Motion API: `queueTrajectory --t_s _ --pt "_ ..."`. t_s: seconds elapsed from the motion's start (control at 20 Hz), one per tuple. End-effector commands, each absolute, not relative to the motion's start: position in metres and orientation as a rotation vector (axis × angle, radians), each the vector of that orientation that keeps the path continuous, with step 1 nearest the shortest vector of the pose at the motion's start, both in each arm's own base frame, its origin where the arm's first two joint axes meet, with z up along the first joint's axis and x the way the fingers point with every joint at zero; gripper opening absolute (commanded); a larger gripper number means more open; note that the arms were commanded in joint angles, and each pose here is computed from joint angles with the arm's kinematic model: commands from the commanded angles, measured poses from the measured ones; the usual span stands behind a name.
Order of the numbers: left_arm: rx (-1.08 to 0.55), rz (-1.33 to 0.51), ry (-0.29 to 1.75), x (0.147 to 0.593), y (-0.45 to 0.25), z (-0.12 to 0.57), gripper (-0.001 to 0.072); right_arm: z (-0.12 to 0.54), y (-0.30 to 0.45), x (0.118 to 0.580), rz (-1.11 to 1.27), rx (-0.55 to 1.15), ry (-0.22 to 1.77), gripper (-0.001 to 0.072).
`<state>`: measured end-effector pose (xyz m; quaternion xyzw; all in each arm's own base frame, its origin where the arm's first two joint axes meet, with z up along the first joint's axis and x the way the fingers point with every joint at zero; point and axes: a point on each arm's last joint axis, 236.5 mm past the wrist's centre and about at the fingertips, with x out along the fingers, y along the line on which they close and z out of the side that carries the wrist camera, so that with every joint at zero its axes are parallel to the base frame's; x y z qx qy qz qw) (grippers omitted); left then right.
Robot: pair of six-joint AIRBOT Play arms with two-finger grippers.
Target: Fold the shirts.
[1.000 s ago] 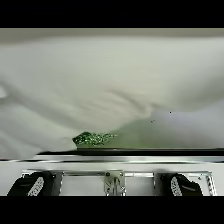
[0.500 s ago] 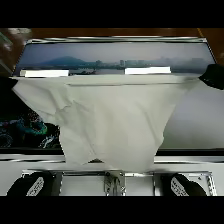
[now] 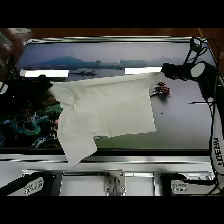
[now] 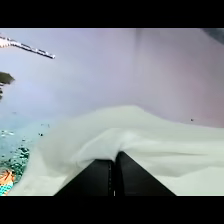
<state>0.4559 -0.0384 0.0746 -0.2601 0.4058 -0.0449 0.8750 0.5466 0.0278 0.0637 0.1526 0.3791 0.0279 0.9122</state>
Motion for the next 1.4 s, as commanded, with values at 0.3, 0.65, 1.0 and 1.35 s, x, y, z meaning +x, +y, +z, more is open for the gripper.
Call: queueTrajectory --t_s 0.3,0.65,1.0,1.35 --pt "-0.484 -0.028 1.375 0.374 0.021 0.012 0.0494 0.019 0.010 0.483 0.095 0.145 1.142 0.0688" --pt "-0.725 -0.122 1.670 0.258 0.016 -0.050 0.0598 -0.030 -0.038 0.342 0.134 0.437 1.628 0.0643" --pt "-0.813 -0.119 1.566 0.264 -0.016 -0.107 0.0592 -0.041 -0.020 0.344 0.172 0.685 1.566 0.0671" --pt "-0.778 -0.092 1.563 0.274 -0.019 -0.129 0.0323 -0.055 -0.033 0.348 0.077 0.680 1.551 0.0671"
